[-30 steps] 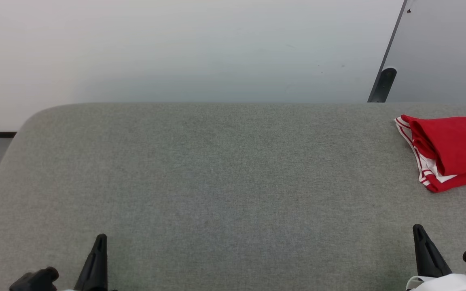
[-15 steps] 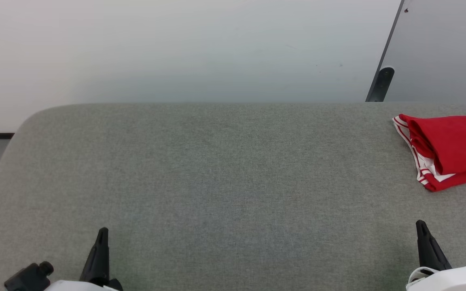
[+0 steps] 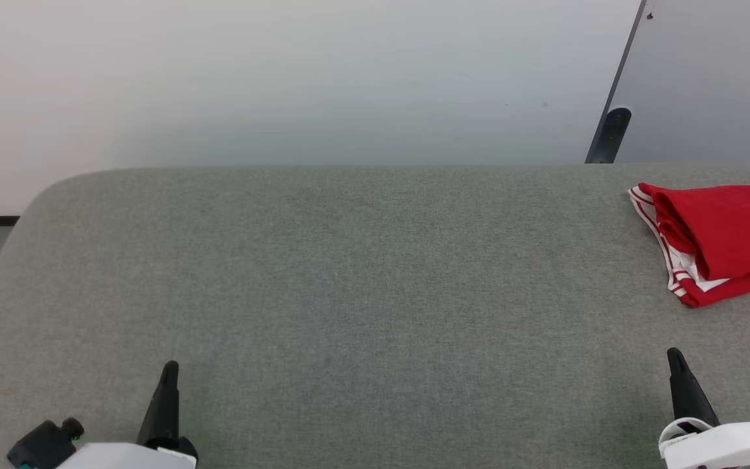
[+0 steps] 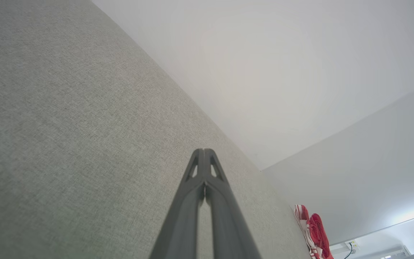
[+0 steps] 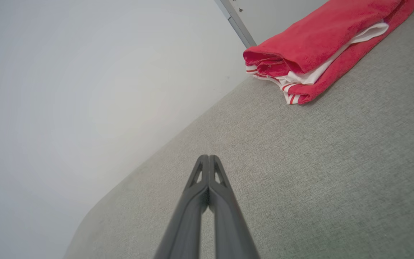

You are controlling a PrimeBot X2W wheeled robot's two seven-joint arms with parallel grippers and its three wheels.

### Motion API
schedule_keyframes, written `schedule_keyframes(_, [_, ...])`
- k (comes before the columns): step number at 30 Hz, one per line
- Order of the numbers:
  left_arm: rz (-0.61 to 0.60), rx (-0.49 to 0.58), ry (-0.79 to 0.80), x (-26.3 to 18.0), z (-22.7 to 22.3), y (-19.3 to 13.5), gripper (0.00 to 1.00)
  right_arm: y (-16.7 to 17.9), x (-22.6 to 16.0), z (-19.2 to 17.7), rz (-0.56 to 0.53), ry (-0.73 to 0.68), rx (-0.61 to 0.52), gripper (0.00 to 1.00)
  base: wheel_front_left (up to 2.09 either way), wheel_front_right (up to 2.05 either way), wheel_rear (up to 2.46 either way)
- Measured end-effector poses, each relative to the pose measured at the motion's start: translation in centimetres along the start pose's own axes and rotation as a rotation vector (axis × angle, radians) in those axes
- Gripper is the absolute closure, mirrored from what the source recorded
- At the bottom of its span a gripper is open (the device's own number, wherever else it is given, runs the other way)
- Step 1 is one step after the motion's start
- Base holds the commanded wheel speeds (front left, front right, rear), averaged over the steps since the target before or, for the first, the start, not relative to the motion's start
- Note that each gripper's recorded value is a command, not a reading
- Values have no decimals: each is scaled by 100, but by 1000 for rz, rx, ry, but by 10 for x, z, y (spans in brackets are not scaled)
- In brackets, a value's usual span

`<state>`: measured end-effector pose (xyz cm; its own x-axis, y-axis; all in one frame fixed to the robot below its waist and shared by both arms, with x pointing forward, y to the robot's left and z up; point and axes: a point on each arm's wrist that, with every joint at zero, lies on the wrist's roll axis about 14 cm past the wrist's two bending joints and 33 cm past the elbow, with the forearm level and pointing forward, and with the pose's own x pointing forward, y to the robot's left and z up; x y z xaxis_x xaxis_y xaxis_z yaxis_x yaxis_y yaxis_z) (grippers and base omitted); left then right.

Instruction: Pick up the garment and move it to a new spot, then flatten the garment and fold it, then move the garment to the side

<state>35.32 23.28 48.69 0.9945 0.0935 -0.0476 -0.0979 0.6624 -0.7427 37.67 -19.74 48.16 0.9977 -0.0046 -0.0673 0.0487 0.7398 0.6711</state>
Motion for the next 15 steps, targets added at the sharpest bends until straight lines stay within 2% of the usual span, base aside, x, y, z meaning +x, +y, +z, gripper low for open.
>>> schedule_keyframes(15, [-6, -173, 11, 9, -2, -7, 100, 1, 3, 5, -7, -7, 197, 100, 0, 0, 0])
